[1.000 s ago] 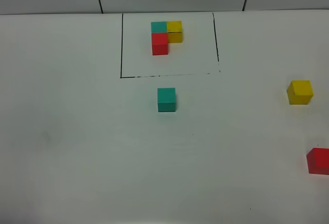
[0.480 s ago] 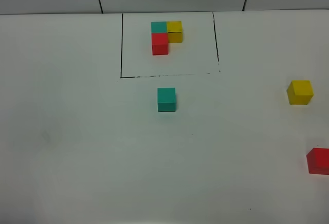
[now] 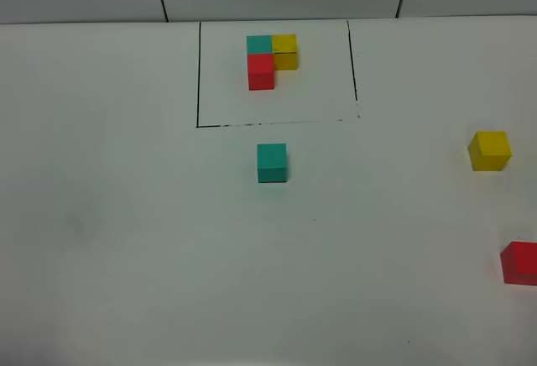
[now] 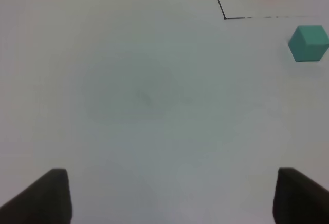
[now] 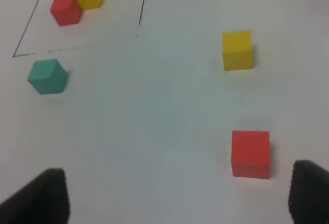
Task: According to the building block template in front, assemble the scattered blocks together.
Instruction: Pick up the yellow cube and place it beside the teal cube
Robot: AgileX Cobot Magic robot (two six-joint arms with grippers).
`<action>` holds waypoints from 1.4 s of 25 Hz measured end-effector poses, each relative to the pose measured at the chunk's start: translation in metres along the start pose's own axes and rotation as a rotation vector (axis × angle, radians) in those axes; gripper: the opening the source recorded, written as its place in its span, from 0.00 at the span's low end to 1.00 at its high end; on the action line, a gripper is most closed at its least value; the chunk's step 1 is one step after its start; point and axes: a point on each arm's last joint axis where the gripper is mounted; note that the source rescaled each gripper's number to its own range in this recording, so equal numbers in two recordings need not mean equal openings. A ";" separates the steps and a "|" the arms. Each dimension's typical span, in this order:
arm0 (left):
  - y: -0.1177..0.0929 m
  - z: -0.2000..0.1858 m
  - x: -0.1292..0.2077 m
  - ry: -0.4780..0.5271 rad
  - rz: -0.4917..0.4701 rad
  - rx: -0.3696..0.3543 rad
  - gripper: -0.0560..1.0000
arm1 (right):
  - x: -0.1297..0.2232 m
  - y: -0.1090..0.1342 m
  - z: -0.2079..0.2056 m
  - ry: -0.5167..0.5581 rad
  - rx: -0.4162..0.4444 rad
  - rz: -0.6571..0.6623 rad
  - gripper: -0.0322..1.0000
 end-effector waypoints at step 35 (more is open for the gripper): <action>0.000 0.000 0.000 0.000 0.000 0.000 0.78 | -0.078 -0.035 0.121 0.479 0.042 -0.016 0.96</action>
Point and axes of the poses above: a point on each arm's last joint axis where the gripper is mounted, z pointing out along that axis toward the gripper, y along the wrist's bending axis when the last joint is at zero, x = y × z, and after that the axes turned 11 degrees about -z, right-handed
